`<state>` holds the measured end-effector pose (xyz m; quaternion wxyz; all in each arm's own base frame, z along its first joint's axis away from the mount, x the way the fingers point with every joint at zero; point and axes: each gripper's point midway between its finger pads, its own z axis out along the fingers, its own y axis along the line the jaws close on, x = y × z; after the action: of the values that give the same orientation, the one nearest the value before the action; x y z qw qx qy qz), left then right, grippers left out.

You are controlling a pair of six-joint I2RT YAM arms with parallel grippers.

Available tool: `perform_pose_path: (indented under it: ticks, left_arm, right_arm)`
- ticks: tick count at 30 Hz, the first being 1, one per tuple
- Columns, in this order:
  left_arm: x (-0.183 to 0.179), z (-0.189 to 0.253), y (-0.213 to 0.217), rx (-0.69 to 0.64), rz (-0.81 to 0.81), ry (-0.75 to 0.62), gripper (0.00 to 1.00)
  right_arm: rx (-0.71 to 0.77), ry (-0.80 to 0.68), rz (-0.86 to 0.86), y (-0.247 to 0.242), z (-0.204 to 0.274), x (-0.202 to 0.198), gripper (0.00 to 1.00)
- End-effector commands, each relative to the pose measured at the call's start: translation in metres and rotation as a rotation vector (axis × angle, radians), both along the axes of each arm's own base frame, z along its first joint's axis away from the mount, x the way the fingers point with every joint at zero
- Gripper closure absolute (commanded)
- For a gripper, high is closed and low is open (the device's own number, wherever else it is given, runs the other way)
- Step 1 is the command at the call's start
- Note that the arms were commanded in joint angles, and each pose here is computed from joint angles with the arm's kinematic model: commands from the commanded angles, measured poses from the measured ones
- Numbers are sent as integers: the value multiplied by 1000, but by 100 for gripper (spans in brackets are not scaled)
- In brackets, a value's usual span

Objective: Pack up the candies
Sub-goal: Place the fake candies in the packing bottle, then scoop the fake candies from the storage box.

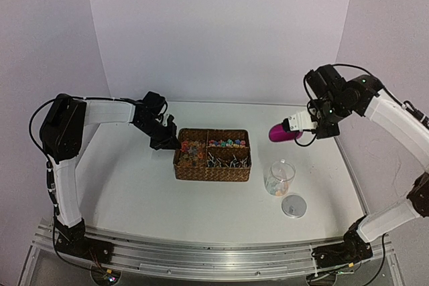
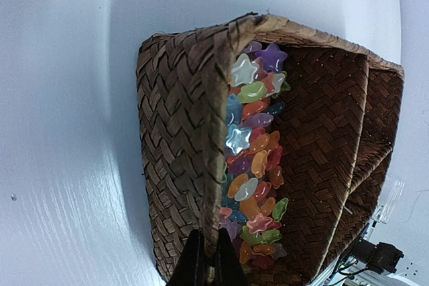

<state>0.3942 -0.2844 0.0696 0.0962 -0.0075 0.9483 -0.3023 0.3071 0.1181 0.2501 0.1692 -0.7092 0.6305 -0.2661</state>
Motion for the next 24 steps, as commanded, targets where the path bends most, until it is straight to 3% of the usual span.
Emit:
perform_pose_path:
  ticks: [1, 8, 14, 20, 24]
  left_arm:
    - [-2, -18, 29, 88, 55, 37, 99]
    - [-4, -16, 30, 93, 56, 26, 94]
    - [1, -6, 31, 102, 52, -1, 88]
    - [0, -5, 28, 92, 48, 6, 85]
    - [0, -2, 26, 84, 44, 4, 85]
  right_arm:
    - [134, -167, -8, 42, 37, 52, 100]
    - [-11, -200, 35, 100, 1, 117, 100]
    - [-115, -234, 102, 138, -30, 126, 100]
    - [-343, -197, 192, 142, -64, 120, 100]
    - [-421, -167, 206, 139, -83, 121, 100]
